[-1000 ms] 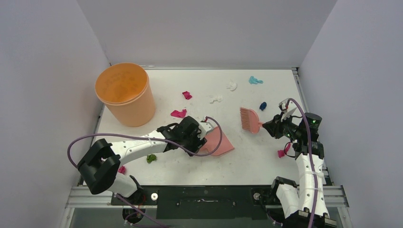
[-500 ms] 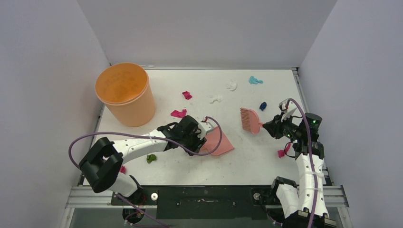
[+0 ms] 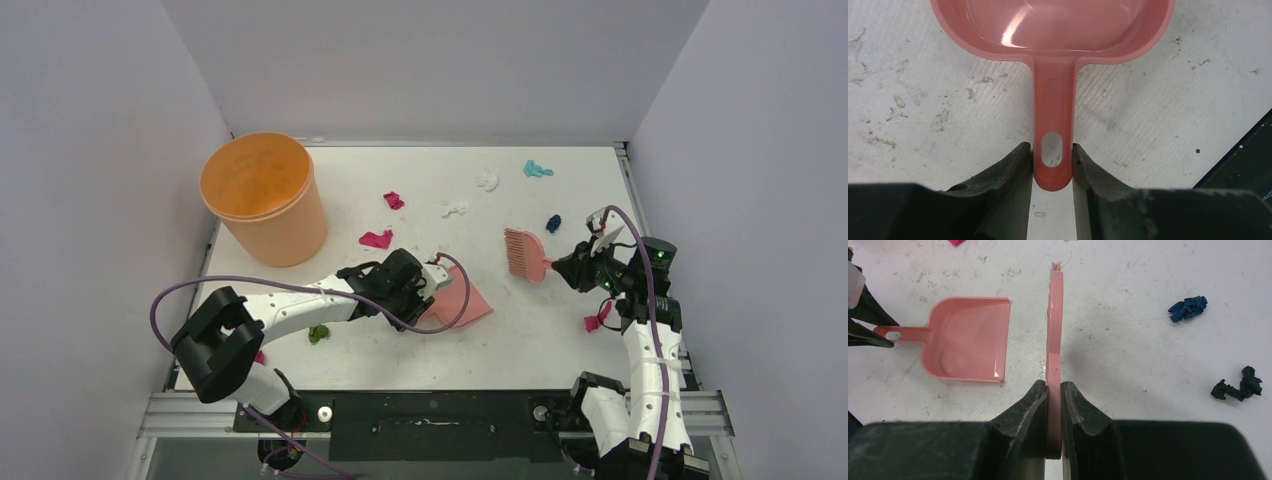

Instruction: Sweep away the paper scraps from the table

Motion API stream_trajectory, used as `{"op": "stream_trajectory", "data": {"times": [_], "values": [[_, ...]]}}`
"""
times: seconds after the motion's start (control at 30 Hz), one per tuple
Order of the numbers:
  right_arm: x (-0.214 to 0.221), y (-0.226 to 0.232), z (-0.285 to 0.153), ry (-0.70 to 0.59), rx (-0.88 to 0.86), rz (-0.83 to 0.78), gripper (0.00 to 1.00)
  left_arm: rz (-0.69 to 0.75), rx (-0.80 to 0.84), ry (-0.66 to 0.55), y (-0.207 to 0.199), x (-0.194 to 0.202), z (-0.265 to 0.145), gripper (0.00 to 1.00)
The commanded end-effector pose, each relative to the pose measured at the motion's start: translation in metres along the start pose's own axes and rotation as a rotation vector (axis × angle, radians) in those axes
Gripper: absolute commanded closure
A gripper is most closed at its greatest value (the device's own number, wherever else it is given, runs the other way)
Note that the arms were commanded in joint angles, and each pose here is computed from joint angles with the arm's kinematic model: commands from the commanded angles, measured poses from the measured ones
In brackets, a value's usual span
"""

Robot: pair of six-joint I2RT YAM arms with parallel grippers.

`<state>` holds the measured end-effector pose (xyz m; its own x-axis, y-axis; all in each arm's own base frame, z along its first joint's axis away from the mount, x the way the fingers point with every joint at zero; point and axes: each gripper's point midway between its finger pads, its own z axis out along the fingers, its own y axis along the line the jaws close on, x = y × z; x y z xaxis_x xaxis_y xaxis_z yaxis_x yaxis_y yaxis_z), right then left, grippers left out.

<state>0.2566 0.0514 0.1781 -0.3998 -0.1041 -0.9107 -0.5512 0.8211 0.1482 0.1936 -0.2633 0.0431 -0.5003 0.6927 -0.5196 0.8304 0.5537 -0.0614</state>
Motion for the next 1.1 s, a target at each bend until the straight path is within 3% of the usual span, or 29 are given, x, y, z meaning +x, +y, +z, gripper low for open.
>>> {"op": "stream_trajectory", "data": {"times": [0.0,0.13,0.23,0.37,0.5,0.67,0.77,1.07], "values": [[-0.028,0.0,-0.004,-0.069,-0.006,-0.07,0.95,-0.049,-0.097,-0.152,0.022,-0.038,-0.027,0.86],[-0.036,0.022,-0.005,-0.111,-0.102,0.003,0.95,-0.224,-0.176,-0.264,0.059,-0.052,-0.055,0.94],[-0.045,0.057,-0.009,-0.127,-0.234,-0.057,0.95,-0.297,-0.226,-0.42,0.08,-0.067,-0.087,1.0],[-0.055,0.101,-0.011,-0.089,-0.406,-0.162,0.95,-0.342,-0.306,-0.589,0.096,-0.076,-0.123,1.0],[-0.074,0.133,-0.001,-0.066,-0.541,-0.116,0.95,-0.35,-0.348,-0.714,0.103,-0.084,-0.152,1.0],[-0.073,0.172,0.04,0.044,-0.652,-0.044,0.95,-0.356,-0.411,-0.851,0.114,-0.087,-0.186,1.0],[-0.063,0.204,0.066,0.121,-0.678,-0.094,0.95,-0.381,-0.481,-0.906,0.123,-0.081,-0.206,1.0],[-0.058,0.283,0.136,0.225,-0.792,0.136,0.95,-0.532,-0.662,-1.183,0.155,-0.059,-0.286,1.0]]}}
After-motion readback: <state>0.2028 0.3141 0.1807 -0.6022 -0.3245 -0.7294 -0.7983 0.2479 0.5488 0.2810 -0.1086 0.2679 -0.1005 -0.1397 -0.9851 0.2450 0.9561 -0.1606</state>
